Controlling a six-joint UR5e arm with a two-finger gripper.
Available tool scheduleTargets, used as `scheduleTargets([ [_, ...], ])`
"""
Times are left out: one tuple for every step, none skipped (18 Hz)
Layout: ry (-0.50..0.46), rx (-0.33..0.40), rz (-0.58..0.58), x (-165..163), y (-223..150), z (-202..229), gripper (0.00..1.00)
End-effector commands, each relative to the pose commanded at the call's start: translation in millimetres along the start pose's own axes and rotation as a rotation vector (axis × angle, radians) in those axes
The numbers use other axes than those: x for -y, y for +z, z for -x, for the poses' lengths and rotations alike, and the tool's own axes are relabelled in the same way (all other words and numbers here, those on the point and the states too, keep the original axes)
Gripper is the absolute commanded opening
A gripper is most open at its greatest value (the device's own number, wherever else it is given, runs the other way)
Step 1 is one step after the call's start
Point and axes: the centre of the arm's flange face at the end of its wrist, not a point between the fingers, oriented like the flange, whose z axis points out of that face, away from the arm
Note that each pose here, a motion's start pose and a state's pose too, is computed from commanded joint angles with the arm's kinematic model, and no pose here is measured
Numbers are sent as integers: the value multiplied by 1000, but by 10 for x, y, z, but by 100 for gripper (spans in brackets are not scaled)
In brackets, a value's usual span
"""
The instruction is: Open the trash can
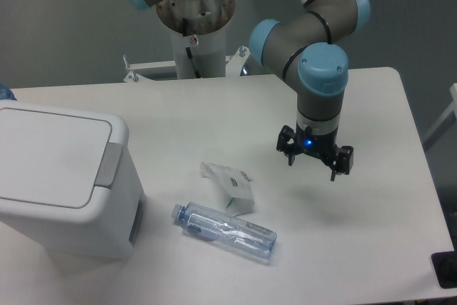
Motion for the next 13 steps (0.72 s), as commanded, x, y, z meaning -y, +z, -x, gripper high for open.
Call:
scheduleTargets([
  [0, 1, -1, 2, -6, 5, 100],
  [0, 0, 0, 2, -5, 3, 100],
  [0, 1, -1, 2, -6, 5, 100],
  [0, 3, -1, 5, -12, 9, 100],
  [2, 4, -5, 26, -25, 6, 100],
  [5, 7, -7, 55, -43, 1, 100],
  [5, 10, -7, 68, -60, 8, 100],
  [3, 8, -8, 78, -64, 3, 100],
  [-1, 10, -9, 81, -79, 7, 100],
  [-26, 8, -13, 74, -99, 3, 100],
  [-70, 11, -21, 72, -162, -33, 100],
  [-126, 17, -31, 71, -249, -47, 100],
  [-178, 17, -43, 100, -296, -53, 100],
])
